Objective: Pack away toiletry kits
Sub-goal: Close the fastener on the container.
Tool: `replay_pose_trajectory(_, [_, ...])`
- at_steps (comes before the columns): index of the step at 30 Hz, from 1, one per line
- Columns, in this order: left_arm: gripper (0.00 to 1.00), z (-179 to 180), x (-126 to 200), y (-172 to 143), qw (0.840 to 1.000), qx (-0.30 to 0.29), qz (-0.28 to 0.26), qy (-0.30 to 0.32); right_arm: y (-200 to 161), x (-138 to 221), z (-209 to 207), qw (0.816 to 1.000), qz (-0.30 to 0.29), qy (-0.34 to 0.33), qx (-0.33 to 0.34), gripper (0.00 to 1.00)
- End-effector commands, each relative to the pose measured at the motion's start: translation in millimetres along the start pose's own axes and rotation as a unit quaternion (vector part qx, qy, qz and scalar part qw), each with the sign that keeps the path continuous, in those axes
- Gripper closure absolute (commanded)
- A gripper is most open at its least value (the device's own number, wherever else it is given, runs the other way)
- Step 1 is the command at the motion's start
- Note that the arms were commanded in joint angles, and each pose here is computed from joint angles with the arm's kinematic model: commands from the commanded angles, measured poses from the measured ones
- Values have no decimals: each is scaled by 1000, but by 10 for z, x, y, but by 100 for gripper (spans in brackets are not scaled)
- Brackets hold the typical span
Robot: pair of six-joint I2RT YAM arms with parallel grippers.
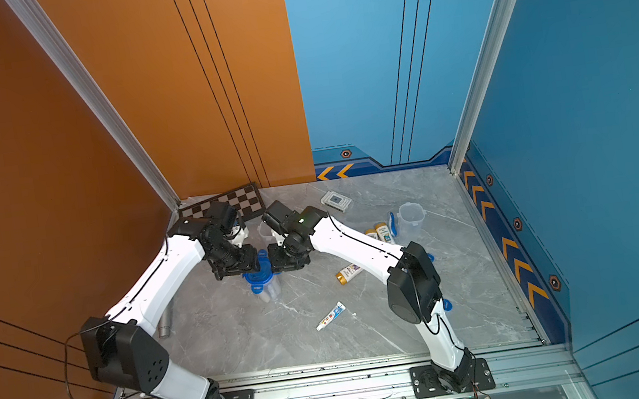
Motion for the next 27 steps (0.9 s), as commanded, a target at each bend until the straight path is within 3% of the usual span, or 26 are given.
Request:
replay_pose_trajectory(1, [39,-34,-5,10,1000,-13,0,-1,5,36,-22,1000,-1,-17,10,61])
replay_pose_trajectory(27, [48,-41,-43,-233,1000,-4,18,-16,56,-205,-28,1000,20,-13,6,64])
Point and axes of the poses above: each gripper's point midway between its finger pads, its own x axis back along the fingers, its own z axis along the line the jaws close on, y = z × x, the point moved 3 cm from there along x, back along the fingers
